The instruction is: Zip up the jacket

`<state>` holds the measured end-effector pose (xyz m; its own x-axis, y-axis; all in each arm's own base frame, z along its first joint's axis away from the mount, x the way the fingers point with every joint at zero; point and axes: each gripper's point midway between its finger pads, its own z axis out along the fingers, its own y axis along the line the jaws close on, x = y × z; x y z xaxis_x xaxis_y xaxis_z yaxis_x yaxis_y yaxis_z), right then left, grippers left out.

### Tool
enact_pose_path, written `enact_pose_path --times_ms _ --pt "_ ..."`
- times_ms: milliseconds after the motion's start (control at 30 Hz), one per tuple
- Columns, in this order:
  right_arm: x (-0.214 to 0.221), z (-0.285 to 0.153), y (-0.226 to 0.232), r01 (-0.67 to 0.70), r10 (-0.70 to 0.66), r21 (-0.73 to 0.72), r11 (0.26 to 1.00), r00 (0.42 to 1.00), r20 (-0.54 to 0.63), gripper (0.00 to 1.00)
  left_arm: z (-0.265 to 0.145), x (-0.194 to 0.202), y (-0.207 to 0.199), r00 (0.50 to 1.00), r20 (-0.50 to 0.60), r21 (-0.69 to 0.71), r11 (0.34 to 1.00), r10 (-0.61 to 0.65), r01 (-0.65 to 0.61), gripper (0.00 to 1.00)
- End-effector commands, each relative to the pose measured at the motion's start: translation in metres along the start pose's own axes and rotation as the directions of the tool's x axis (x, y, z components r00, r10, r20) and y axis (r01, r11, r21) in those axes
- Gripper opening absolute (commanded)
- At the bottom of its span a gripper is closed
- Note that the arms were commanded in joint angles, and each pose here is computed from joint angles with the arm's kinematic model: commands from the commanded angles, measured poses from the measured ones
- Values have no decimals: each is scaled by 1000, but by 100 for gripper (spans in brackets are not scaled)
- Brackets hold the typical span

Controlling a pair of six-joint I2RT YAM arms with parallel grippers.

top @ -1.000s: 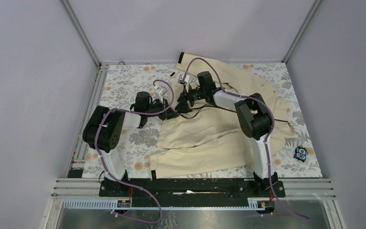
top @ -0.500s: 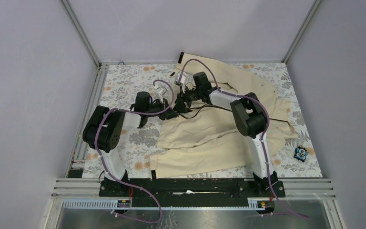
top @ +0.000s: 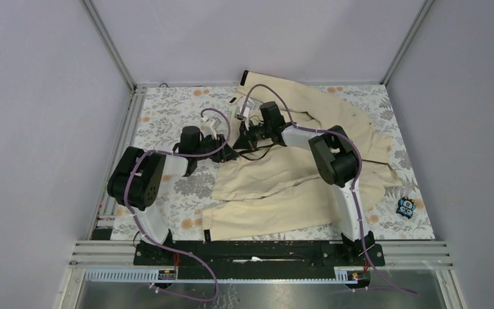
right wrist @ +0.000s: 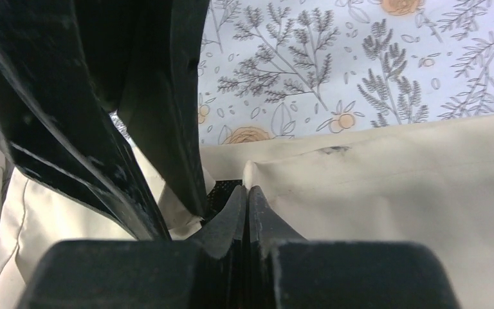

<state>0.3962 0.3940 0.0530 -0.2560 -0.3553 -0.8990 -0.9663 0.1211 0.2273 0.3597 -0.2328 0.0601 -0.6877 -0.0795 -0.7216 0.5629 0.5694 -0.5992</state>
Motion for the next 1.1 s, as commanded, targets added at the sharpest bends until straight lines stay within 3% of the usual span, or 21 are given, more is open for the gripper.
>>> enact_pose_path --times_ms 0,133,267,333,500,800,867,933,1000,1067 --pt "-45 -13 15 99 -94 -38 994 989 116 0 -19 -33 -6 988 155 -70 998 10 1 38" --pt "-45 -17 17 99 -91 -54 994 988 124 0 -36 -32 5 977 214 -148 988 -10 42 47" --pt "-47 -20 18 100 -92 -53 994 987 128 0 -47 -32 6 968 249 -141 990 5 31 51" --pt "-49 -20 19 103 -95 -50 993 987 133 0 -42 -24 3 973 232 -95 995 5 17 62" --pt "-55 -25 20 109 -101 -45 993 983 155 0 -38 -20 -6 967 253 -12 1000 11 -8 63" --pt "-58 -31 19 103 -95 -45 994 981 167 0 -26 -26 -8 966 260 58 998 -9 -7 30" --pt "-59 -32 19 104 -95 -43 994 980 173 0 -23 -24 -6 967 253 64 998 -17 0 26" --pt "-60 -34 19 105 -96 -41 994 979 178 0 -24 -24 -11 966 258 90 996 -24 1 33" --pt "-60 -35 19 104 -96 -38 994 979 180 0 -27 -26 -15 961 274 102 995 -29 1 48" --pt "-61 -36 19 104 -95 -38 994 978 185 0 -29 -26 -17 958 286 94 996 -27 0 53"
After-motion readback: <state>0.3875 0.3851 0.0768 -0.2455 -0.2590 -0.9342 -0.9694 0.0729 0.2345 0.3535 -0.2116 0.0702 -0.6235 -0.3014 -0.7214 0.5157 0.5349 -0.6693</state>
